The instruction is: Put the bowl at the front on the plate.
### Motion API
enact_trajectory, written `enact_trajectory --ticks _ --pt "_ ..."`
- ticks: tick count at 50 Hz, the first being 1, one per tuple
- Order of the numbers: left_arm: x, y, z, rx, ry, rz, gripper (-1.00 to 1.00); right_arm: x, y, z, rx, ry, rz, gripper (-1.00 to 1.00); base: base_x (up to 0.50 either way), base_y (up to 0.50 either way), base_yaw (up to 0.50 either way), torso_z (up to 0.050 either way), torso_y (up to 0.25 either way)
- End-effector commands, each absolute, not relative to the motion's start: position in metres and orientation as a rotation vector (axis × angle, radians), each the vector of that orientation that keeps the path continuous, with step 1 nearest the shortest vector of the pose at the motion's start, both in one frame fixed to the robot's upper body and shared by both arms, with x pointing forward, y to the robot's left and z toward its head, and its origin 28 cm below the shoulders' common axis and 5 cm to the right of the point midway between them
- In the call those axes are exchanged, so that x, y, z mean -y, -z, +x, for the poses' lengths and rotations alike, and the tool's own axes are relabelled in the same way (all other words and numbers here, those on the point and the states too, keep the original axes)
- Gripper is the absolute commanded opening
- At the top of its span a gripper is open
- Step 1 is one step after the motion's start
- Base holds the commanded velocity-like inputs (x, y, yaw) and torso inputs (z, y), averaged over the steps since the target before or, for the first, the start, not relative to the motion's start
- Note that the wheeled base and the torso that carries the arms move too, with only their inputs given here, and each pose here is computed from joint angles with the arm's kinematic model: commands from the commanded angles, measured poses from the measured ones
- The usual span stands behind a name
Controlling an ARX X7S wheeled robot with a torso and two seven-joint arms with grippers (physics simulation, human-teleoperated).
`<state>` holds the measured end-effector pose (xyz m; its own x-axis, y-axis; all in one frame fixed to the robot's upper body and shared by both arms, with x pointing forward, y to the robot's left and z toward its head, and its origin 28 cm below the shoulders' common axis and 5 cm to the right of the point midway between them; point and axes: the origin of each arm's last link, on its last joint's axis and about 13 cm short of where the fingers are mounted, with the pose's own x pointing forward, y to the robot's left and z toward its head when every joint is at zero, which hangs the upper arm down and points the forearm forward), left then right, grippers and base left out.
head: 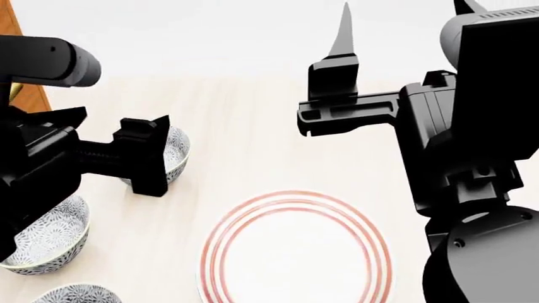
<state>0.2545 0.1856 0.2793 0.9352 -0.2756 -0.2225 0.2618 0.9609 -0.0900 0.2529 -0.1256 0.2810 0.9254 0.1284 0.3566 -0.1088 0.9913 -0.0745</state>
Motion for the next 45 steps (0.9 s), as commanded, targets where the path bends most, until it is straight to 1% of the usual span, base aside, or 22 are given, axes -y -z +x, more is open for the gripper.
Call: enact_trajectory --ticks 1,25,45 --pt "-0.187 -0.284 0.257 -0.290 0.249 -0.050 1.00 0.126 -0.280 0.253 0.370 -0.124 -0.054 1.00 0.00 0.00 0.00 0.000 0.000" --pt "-0.189 -0.270 0.257 -0.389 0.254 -0.049 1.00 0.126 -0.280 0.254 0.376 -0.122 -0.056 1.00 0.00 0.00 0.00 0.000 0.000" --pt "-0.188 -0.248 0.257 -0.485 0.249 -0.036 1.00 0.126 -0.284 0.254 0.382 -0.125 -0.069 1.00 0.00 0.00 0.00 0.000 0.000"
